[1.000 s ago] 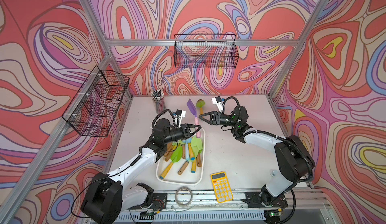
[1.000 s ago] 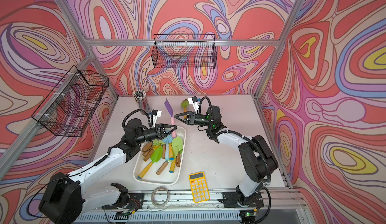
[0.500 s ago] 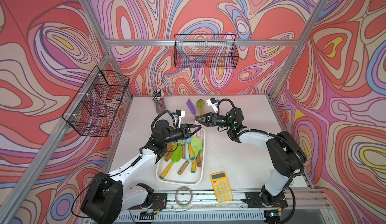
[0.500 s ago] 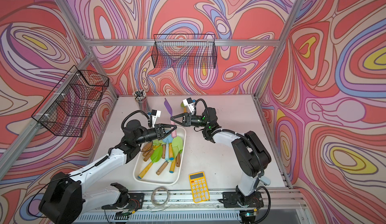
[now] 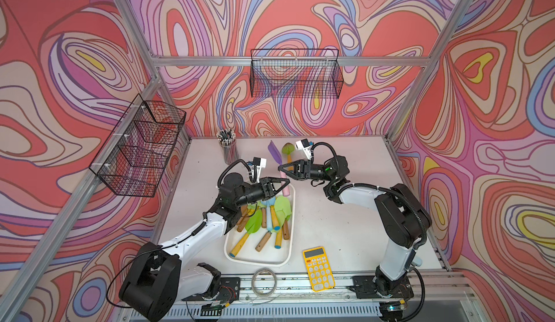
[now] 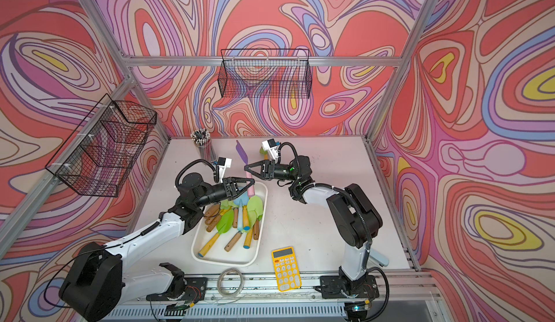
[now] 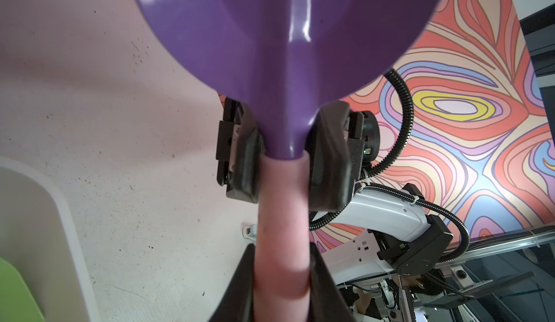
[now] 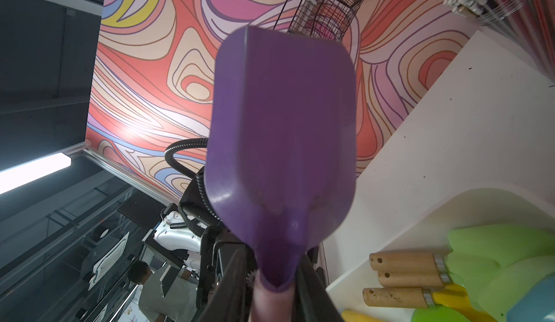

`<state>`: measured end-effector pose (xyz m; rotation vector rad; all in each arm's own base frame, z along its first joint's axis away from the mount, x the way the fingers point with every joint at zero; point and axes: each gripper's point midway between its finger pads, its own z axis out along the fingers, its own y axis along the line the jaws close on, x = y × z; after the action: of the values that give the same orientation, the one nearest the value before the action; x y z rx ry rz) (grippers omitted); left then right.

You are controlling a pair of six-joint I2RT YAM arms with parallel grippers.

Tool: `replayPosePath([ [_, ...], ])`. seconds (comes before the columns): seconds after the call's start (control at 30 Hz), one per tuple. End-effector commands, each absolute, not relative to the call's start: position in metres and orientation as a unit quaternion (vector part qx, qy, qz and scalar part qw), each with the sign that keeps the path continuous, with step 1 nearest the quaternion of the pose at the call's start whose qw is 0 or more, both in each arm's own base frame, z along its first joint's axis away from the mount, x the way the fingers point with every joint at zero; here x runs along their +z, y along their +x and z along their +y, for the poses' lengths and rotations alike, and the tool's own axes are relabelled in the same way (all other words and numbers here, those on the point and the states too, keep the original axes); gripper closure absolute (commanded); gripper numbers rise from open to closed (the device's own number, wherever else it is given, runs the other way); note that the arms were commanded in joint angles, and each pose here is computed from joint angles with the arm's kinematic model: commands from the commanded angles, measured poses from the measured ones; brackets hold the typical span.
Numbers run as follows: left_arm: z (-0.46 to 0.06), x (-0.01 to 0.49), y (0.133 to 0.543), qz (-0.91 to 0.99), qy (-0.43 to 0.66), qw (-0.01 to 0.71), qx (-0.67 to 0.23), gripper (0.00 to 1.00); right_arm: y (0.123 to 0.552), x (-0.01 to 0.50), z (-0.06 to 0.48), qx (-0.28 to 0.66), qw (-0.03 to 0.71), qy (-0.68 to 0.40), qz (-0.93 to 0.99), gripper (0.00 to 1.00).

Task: Take the shovel out of the storage box
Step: Pick up the shovel from the storage box.

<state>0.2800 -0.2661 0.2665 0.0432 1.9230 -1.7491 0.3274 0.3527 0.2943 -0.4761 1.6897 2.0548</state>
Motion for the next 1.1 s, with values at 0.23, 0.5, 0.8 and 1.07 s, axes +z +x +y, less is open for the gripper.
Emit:
replayPosePath([
  [0.23,-0.269,0.272,0.276,0.703,0.035,0.274,-0.655,0.93,0.326,0.298,0.358,0.75,0.213,-0.18,0.6,0.82],
  [0.5,-0.245,0.258,0.278,0.756,0.023,0.289,-0.588,0.11,0.341,0.29,0.35,0.723,0.229,-0.169,0.63,0.85],
  [0.8,-0.192,0.204,0.256,0.871,0.016,0.277,-0.406,0.18,0.403,0.234,0.329,0.573,0.25,-0.11,0.773,0.84],
  [1.07,-0.164,0.155,0.228,0.936,0.022,0.221,-0.273,0.31,0.453,0.165,0.297,0.378,0.26,-0.062,0.887,0.84],
])
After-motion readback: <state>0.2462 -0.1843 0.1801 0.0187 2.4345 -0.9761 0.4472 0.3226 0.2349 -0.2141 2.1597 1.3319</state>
